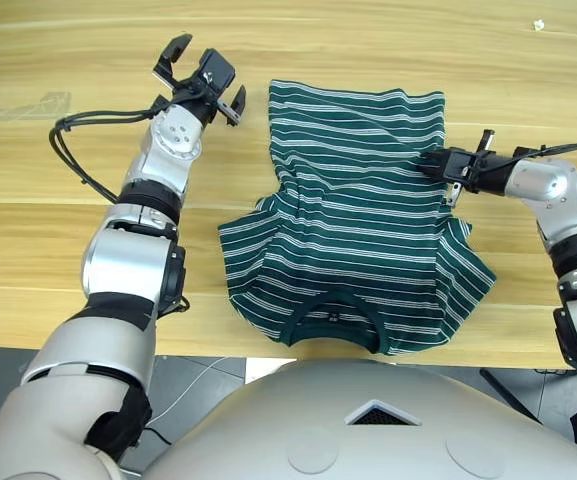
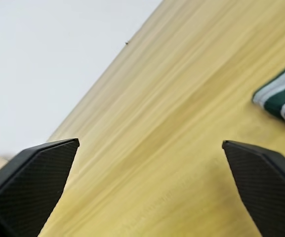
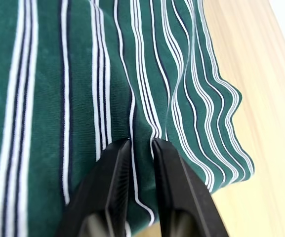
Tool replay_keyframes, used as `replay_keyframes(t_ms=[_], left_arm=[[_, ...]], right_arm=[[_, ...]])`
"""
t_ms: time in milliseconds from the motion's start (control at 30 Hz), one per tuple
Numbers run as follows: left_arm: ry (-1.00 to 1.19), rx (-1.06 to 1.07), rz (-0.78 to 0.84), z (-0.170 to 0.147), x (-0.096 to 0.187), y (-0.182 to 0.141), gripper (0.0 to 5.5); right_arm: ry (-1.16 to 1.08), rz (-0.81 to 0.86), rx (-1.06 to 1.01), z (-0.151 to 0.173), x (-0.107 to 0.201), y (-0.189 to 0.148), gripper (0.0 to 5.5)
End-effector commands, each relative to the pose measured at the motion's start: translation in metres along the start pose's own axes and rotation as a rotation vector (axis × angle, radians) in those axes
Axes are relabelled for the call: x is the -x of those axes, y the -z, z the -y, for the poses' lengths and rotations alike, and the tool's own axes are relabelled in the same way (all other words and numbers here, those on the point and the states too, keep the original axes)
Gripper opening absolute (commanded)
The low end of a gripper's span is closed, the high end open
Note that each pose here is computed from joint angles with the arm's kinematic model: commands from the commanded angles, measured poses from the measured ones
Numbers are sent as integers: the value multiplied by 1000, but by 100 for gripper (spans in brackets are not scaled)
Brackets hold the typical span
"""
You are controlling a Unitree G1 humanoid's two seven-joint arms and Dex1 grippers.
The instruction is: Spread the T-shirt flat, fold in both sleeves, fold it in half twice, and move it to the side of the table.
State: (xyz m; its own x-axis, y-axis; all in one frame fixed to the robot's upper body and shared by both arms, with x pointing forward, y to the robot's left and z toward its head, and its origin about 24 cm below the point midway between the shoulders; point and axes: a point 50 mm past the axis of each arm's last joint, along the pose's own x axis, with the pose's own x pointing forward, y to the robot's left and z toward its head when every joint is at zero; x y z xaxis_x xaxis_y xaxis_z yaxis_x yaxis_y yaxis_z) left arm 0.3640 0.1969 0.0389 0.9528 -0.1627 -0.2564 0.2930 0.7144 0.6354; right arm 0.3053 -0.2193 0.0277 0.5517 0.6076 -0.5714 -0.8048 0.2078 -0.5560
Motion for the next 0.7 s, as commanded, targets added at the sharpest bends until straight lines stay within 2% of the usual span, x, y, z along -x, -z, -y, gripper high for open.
replay_keyframes(t_ms=[33, 133, 233, 333, 433, 567, 700], left_arm=[[-26, 59, 4, 1, 2, 2, 540], [-22, 96, 109, 7, 4, -8, 540], [-48, 129, 238, 6, 19, -14, 540], [-80, 142, 287, 0, 45, -9, 540], [-119, 132, 286, -7, 74, -3, 540], [-119, 155, 304, 1, 134, -11, 540], [44, 104, 192, 28, 196, -1, 540]], right_arm=[[47, -57, -19, 6, -13, 3, 86], [126, -82, -18, 17, -17, 3, 86], [250, -52, -26, 30, -14, -1, 86], [292, 87, -23, 34, -4, -9, 86], [355, 266, -15, 41, 19, -23, 86], [535, 434, 44, 55, 70, -47, 86], [385, 355, -26, 9, 107, -35, 86]])
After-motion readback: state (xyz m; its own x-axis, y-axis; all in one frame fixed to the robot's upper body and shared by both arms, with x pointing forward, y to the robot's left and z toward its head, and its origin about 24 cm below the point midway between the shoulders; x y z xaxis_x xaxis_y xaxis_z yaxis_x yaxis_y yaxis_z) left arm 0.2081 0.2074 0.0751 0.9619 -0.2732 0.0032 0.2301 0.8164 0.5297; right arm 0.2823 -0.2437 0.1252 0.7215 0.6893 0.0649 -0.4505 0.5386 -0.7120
